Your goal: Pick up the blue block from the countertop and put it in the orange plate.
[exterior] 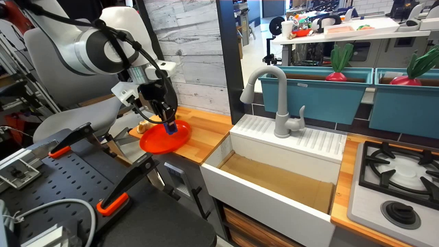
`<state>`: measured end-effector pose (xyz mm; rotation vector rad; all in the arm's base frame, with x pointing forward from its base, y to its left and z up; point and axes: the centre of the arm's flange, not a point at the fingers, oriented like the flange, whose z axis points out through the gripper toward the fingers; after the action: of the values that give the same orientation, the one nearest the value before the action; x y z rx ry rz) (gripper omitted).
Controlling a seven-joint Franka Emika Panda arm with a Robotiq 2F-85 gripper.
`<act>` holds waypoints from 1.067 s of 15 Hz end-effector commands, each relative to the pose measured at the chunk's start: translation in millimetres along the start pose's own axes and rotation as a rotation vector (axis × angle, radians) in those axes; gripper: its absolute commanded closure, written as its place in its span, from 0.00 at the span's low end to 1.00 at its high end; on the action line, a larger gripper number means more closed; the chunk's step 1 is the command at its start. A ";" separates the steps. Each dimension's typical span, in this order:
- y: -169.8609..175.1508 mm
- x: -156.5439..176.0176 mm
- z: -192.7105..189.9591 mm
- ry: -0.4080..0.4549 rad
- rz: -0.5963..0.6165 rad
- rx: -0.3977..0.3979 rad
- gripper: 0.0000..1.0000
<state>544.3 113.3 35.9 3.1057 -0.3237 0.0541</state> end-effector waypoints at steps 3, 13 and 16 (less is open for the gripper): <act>-2.9 -4.3 16.4 -0.012 -0.039 -0.005 0.84; -5.2 0.4 12.9 -0.023 -0.028 0.006 0.08; -15.3 -9.9 -21.9 -0.011 -0.061 0.019 0.00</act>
<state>544.9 119.4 19.8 3.1096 -0.2914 0.0337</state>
